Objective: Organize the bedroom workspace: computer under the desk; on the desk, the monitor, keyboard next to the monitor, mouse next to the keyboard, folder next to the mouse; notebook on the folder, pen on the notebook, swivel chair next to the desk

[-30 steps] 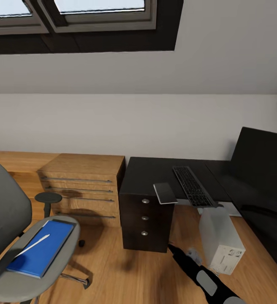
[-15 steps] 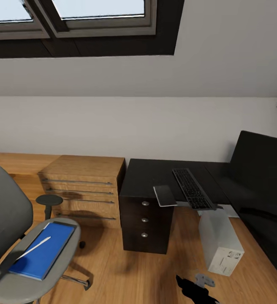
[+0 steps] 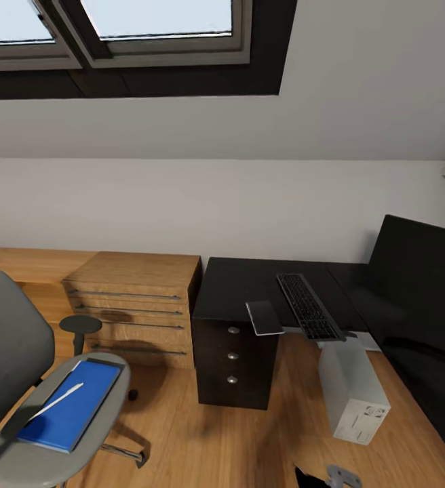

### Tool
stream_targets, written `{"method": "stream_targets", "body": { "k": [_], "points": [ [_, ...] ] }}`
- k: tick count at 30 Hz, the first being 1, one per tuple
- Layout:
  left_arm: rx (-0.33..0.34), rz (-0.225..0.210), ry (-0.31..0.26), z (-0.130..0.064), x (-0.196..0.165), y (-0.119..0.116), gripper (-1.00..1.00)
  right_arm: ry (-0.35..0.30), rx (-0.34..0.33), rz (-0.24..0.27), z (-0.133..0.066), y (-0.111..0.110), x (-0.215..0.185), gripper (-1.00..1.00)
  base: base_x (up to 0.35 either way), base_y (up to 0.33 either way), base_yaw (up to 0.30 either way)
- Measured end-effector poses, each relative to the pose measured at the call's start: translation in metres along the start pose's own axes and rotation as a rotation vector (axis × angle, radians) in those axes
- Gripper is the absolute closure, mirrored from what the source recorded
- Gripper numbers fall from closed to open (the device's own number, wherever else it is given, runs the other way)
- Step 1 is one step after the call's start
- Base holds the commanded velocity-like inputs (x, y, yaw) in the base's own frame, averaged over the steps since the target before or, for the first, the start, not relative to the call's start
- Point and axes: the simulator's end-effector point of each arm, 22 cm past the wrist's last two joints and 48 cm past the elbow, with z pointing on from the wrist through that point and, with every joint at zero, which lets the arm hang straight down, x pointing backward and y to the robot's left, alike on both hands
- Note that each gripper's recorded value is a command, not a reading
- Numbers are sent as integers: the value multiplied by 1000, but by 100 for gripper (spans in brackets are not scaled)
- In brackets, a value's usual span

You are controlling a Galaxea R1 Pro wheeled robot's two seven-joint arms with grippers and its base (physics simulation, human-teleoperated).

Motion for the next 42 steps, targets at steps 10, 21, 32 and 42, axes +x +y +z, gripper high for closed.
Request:
{"method": "stream_targets", "body": {
  "k": [10,21,32,42],
  "points": [
    [4,0,0,-12,-7,-3,-100,-40,-4,-47,-16,0,-7,-100,0,0,0],
    [4,-1,0,-22,-13,-4,-100,-24,-28,-113,-27,8,-5,-100,0,0,0],
    [5,2,-26,-22,-18,-4,-100,-23,-30,-117,-27,8,-4,-100,0,0,0],
    [4,2,-35,-22,-21,-4,-100,-27,-30,-108,-26,10,-5,-100,0,0,0]
  ]
}}
